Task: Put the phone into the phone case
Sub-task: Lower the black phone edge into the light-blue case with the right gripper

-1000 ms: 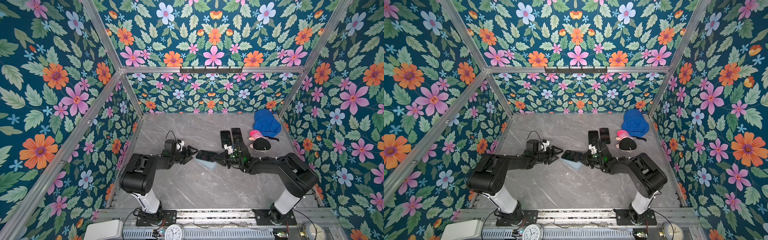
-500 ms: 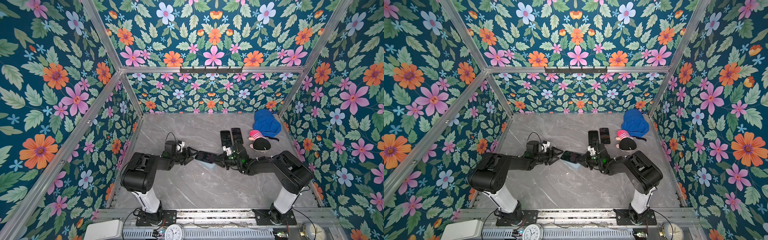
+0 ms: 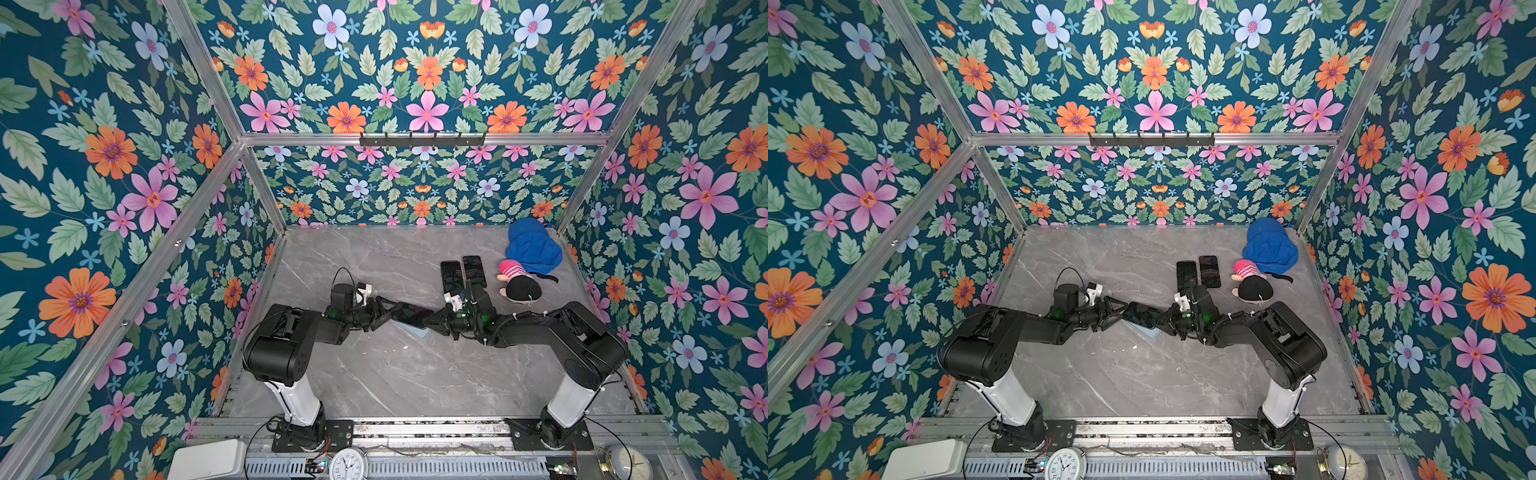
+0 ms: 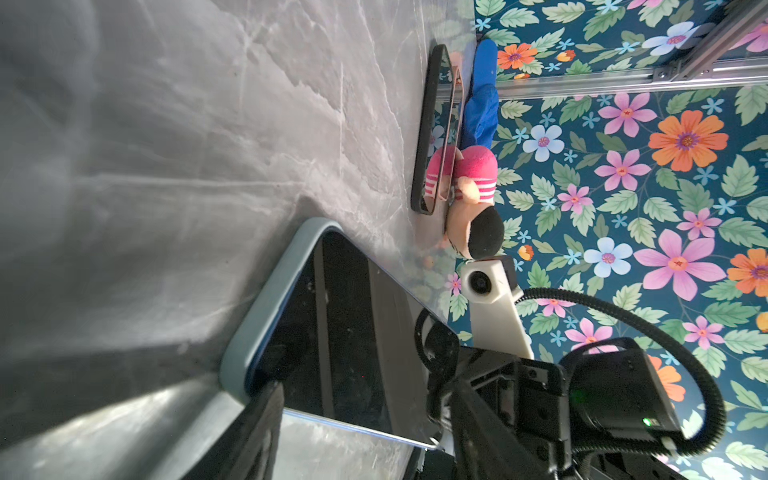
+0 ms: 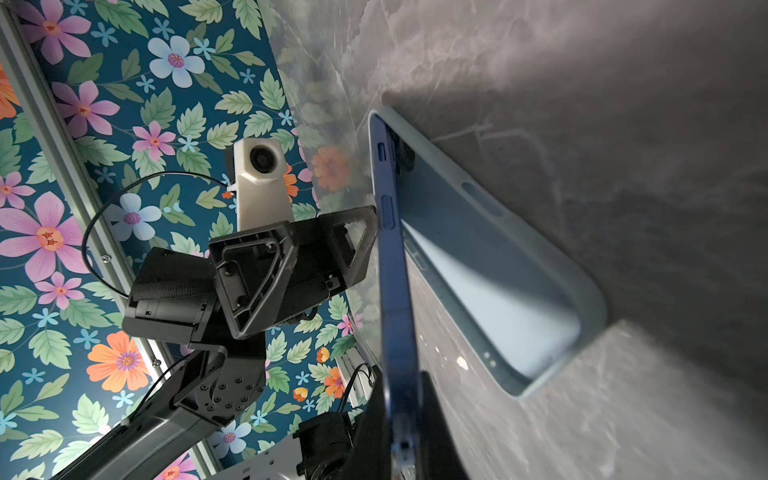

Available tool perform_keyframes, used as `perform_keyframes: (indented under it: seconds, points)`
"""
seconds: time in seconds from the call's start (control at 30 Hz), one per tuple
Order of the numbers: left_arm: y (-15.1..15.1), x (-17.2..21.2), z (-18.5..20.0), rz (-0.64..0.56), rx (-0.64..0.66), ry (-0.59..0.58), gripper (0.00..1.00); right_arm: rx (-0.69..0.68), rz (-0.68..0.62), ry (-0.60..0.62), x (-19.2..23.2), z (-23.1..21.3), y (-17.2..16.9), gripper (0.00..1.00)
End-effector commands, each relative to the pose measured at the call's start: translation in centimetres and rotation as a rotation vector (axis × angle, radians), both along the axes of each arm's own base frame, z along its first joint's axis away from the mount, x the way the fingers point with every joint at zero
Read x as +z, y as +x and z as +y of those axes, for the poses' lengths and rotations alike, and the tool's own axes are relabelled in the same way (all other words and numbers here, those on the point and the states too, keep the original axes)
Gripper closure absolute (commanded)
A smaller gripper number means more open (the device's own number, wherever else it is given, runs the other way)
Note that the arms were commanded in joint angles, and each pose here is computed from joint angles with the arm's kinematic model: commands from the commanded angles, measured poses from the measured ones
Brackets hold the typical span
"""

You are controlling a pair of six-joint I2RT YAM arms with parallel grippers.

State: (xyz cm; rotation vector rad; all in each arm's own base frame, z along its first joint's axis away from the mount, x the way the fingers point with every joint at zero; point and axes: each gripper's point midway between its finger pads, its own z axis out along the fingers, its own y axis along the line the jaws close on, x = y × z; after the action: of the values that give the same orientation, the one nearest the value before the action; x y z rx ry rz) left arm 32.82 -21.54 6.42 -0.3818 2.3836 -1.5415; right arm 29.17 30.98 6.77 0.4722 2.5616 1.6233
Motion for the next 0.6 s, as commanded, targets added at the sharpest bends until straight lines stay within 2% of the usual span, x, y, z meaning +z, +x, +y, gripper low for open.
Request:
perform_keyframes:
  seconds: [0.0, 0.13, 0.23, 0.37, 0.57]
  points:
    - [0.8, 1.8, 0.7, -0.061, -0.001, 0.006, 0.33, 0.0, 0.114, -0.053, -2.0, -0.6, -1.3, 1.0]
    - [2.1, 2.2, 1.8, -0.092, 0.01, 0.116, 0.31, 0.005, 0.115, -0.058, -1.9, -0.5, -1.2, 1.0]
    - [3.1, 1.2, 2.0, -0.084, 0.023, 0.151, 0.3, 0.01, 0.123, -0.057, -2.1, -0.4, -1.2, 1.0]
    - [3.8, 0.2, 1.3, -0.068, 0.02, 0.099, 0.32, 0.015, 0.13, -0.057, -2.3, -0.3, -1.2, 1.0]
    - [2.9, -0.5, 0.0, -0.044, -0.002, 0.075, 0.34, 0.02, 0.142, -0.063, -2.6, -0.3, -1.1, 1.0]
